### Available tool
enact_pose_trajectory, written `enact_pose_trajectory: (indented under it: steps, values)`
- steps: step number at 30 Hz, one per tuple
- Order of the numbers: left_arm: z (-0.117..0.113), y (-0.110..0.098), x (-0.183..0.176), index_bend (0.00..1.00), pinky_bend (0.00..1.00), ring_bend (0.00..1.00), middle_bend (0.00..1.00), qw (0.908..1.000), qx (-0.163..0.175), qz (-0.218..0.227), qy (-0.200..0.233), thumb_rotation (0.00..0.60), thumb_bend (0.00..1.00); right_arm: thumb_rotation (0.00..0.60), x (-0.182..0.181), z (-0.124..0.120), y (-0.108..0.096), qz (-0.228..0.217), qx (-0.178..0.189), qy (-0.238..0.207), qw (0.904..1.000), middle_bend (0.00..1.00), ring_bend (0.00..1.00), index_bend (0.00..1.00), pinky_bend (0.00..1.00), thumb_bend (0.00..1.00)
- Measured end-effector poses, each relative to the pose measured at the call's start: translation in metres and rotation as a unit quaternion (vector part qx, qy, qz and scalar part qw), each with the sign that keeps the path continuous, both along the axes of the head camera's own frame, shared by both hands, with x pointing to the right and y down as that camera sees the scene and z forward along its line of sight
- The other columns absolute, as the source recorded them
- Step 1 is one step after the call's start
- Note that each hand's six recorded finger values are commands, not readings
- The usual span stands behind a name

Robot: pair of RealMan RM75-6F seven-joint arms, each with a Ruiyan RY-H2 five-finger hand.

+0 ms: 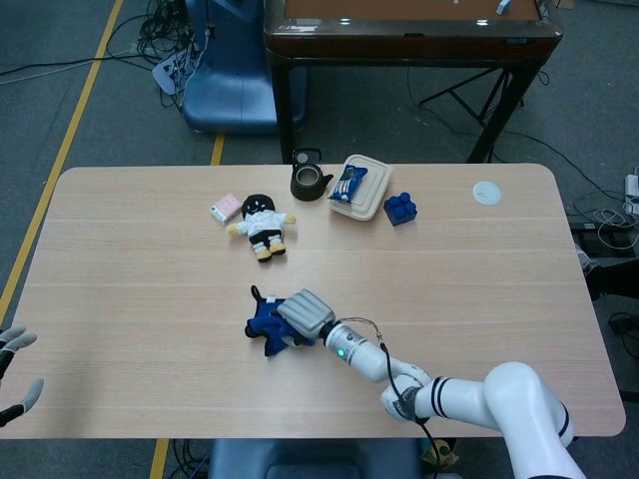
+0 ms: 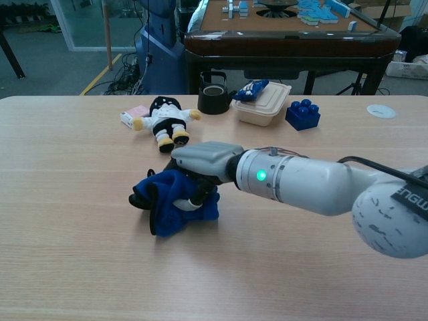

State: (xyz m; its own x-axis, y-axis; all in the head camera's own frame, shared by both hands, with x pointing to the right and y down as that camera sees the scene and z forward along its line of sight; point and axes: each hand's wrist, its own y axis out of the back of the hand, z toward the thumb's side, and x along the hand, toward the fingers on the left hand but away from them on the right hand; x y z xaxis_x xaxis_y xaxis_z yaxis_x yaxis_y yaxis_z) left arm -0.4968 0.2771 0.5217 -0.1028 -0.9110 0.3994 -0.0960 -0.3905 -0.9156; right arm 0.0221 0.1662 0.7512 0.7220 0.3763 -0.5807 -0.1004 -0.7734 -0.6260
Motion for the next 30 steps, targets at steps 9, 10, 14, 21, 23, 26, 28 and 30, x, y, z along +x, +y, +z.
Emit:
enact_pose_trajectory:
  steps: [9,10,14,21,23,26,28,30]
  values:
    - [0.001,-0.002,0.006,0.26,0.12,0.12,0.18,1.0000,-0.002,0.007,0.003,0.600,0.27,0.600,0.036,0.006,-0.002,-0.006,0.002,0.031,0.9995,0.67,0.62,0.71,0.81,0.81]
    - [0.001,-0.002,0.006,0.26,0.12,0.12,0.18,1.0000,-0.002,0.007,0.003,0.600,0.27,0.600,0.039,0.008,-0.005,-0.004,0.006,0.036,0.9993,0.67,0.62,0.71,0.81,0.81]
    - [0.001,-0.001,0.007,0.26,0.12,0.12,0.18,1.0000,-0.003,0.008,0.002,0.600,0.27,0.600,0.054,0.017,-0.021,0.008,0.024,0.063,0.9977,0.67,0.62,0.71,0.81,0.81]
    - [0.001,-0.002,0.008,0.26,0.12,0.11,0.18,0.9999,-0.003,0.010,0.002,0.600,0.27,0.600,0.081,0.033,-0.057,0.053,0.053,0.109,0.9913,0.67,0.62,0.71,0.81,0.81]
    - [0.001,-0.002,0.008,0.26,0.12,0.11,0.18,0.9999,-0.003,0.010,0.002,0.600,0.27,0.600,0.084,0.034,-0.065,0.066,0.057,0.112,0.9899,0.67,0.62,0.71,0.81,0.81]
    - [0.001,-0.002,0.009,0.26,0.12,0.11,0.18,0.9999,-0.004,0.011,0.002,0.600,0.27,0.600,0.078,0.033,-0.067,0.075,0.055,0.104,0.9903,0.67,0.62,0.71,0.81,0.81]
    - [0.002,-0.003,0.009,0.26,0.12,0.11,0.18,0.9999,-0.005,0.012,0.002,0.600,0.27,0.600,0.072,0.031,-0.063,0.072,0.049,0.094,0.9917,0.67,0.62,0.71,0.81,0.81]
    - [0.003,-0.002,0.010,0.26,0.12,0.11,0.18,0.9999,-0.005,0.012,0.002,0.600,0.27,0.600,0.063,0.028,-0.056,0.065,0.041,0.083,0.9936,0.67,0.62,0.71,0.81,0.81]
